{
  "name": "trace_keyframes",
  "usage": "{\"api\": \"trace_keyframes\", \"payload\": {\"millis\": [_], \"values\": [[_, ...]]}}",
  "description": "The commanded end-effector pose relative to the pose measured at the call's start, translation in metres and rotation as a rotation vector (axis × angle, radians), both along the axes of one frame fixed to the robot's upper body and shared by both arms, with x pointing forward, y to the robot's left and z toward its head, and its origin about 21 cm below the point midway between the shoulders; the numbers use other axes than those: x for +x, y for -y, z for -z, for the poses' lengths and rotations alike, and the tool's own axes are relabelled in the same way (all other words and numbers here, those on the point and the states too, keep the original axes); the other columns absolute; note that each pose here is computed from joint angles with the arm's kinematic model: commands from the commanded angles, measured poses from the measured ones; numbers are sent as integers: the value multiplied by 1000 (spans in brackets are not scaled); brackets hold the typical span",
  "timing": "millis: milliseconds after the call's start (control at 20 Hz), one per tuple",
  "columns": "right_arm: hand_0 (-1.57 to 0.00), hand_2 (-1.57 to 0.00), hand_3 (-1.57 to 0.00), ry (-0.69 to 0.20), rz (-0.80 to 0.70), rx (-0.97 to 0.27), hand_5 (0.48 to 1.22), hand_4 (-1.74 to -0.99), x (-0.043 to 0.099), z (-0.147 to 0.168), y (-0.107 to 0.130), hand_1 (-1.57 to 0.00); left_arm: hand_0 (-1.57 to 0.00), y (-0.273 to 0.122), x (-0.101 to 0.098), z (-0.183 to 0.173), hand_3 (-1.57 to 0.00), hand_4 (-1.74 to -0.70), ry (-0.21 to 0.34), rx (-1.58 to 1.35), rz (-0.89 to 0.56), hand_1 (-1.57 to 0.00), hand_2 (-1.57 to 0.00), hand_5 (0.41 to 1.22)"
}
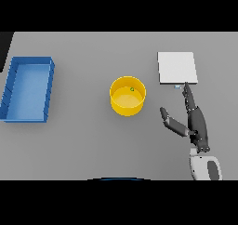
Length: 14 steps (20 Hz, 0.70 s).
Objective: Pick up the red beaker and tilt it to pour out 1 green nut into yellow bowl. Pick up the yellow bowl and place it on the metallic measuring scale.
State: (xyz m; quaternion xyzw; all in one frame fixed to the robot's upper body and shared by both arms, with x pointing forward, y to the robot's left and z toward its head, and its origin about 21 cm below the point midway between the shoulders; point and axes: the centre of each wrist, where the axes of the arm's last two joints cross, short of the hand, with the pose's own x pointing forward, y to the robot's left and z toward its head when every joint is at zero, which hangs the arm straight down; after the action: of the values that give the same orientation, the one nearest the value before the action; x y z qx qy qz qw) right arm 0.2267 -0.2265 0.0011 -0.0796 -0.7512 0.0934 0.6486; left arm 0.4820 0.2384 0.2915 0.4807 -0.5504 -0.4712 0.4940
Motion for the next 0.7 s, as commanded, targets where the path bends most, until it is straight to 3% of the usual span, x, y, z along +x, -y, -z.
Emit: {"api": "trace_keyframes", "payload": {"millis": [0,300,650], "values": [[1,1,1,8,-6,-4,587,-1226,0,0,0,1,-1571,-14,-1,9,-1428,-1739,5,-71,-46,-1571,-1567,1221],[1,1,1,9,-27,-45,620,-1209,-4,0,-2,1,-1571,-77,-33,71,-1451,-1740,65,-411,-312,-1571,-1570,1221],[1,1,1,-4,-30,-72,664,-1215,0,0,-2,1,-1571,-88,-95,148,-1449,-1741,20,-557,-477,-1571,-1571,1221]]}}
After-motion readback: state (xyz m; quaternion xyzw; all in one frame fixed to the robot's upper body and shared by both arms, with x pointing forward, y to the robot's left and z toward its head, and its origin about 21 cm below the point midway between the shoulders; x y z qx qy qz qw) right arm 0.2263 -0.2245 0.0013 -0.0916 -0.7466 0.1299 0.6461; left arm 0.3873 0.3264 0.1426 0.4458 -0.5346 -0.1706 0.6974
